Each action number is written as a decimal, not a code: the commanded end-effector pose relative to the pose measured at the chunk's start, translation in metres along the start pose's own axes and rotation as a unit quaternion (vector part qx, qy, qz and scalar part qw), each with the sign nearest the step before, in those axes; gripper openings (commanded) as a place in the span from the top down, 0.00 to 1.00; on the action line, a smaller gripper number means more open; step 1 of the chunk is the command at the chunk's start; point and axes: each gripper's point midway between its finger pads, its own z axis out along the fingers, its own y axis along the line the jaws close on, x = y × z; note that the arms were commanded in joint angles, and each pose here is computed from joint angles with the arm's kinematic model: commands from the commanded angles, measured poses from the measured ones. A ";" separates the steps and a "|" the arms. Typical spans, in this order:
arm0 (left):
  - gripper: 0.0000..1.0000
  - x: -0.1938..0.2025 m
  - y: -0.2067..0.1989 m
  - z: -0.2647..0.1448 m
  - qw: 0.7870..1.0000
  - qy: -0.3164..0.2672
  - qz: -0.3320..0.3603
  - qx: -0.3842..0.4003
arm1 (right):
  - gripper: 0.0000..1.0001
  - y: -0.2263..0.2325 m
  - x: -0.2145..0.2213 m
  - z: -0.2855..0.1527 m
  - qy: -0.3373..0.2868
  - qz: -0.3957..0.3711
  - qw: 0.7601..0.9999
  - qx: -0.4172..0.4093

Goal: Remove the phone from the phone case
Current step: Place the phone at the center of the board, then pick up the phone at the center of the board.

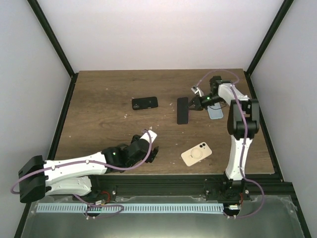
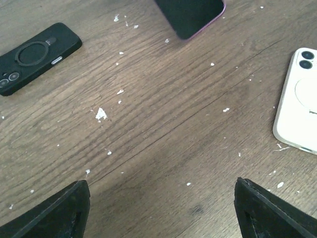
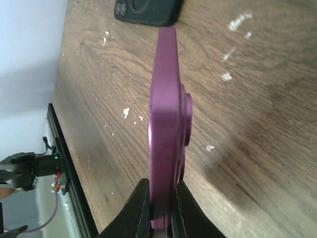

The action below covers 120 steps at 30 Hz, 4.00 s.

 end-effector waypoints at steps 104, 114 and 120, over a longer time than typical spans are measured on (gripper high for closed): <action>0.22 0.121 -0.084 0.073 0.907 0.394 0.133 0.066 | 0.00 0.031 0.063 -0.151 -0.266 -0.103 0.917 0.279; 0.00 0.102 -0.073 0.052 0.921 0.366 0.108 0.081 | 0.00 0.036 0.062 -0.149 -0.266 -0.108 0.921 0.265; 0.00 0.068 -0.094 0.077 0.921 0.357 0.123 0.096 | 0.00 0.036 0.064 -0.149 -0.265 -0.109 0.919 0.270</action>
